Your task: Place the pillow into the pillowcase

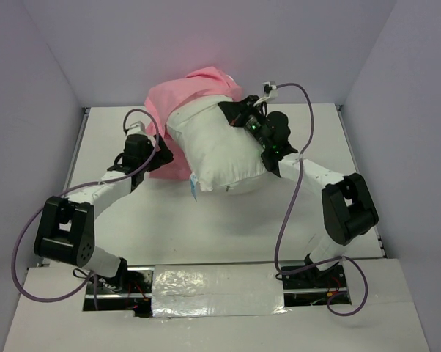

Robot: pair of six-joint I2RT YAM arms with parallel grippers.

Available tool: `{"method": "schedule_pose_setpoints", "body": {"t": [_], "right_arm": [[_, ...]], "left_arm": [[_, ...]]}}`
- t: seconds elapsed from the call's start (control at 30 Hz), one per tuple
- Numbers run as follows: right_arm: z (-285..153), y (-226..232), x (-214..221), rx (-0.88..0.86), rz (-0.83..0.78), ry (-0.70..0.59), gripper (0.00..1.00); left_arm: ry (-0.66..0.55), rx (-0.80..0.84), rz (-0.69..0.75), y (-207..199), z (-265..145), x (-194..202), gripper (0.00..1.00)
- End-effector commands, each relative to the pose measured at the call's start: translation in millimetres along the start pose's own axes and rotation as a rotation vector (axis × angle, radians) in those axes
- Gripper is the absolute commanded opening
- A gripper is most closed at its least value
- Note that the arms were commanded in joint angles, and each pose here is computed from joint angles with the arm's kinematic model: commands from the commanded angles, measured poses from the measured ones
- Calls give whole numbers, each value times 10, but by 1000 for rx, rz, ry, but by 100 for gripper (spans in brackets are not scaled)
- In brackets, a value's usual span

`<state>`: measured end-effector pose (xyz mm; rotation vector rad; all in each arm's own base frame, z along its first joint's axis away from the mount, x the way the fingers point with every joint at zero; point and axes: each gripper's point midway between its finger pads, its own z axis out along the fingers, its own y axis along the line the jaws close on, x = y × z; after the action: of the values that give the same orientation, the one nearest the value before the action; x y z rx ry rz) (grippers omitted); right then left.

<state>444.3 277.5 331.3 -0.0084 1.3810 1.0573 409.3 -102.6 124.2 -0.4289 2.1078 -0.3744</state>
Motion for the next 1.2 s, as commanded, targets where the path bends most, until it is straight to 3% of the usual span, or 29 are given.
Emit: {"method": "schedule_pose_setpoints", "body": {"t": [0.0, 0.23, 0.5, 0.73, 0.77, 0.8, 0.83, 0.87, 0.93, 1.0, 1.03, 1.07, 1.1, 1.13, 1.17], "right_arm": [[15, 862, -1197, -217, -76, -296, 0], [65, 852, -1225, -223, -78, -286, 0], [41, 851, -1276, -245, -67, -290, 0], [30, 887, -1333, -270, -58, -300, 0], [27, 888, -1336, -271, -63, -303, 0], [24, 876, -1343, -264, -67, -309, 0], [20, 860, -1318, -266, -76, -309, 0], [13, 872, -1315, -274, -79, -314, 0], [10, 875, -1247, -302, -110, -333, 0], [-61, 1091, -1241, -364, -214, -431, 0], [-9, 994, -1190, -269, -395, -488, 0], [81, 1115, -945, -228, -445, -450, 0], [127, 1172, -923, -180, -515, -476, 0], [210, 925, -847, -6, -674, -510, 0], [200, 1051, -763, 28, -695, -558, 0]], "left_arm": [[-91, 20, 6, 98, 31, -228, 99], [-125, 159, 274, -70, -76, -359, 99], [-28, 199, 306, -90, 404, -326, 99], [12, 245, 304, -163, 561, -262, 99], [6, 276, 302, -222, 548, -273, 96], [14, 316, 305, -282, 523, -246, 80], [23, 348, 290, -336, 491, -221, 35], [34, 432, 279, -506, 379, -212, 2], [59, 485, 229, -662, 192, -131, 0], [41, 600, 187, -1096, -292, -128, 0], [41, 644, 168, -1283, -506, -143, 0], [40, 736, 150, -1672, -929, -105, 0], [50, 775, 137, -1876, -1155, -100, 0], [49, 825, 128, -2058, -1376, -107, 0], [66, 934, 113, -2320, -1767, -52, 0]]}}
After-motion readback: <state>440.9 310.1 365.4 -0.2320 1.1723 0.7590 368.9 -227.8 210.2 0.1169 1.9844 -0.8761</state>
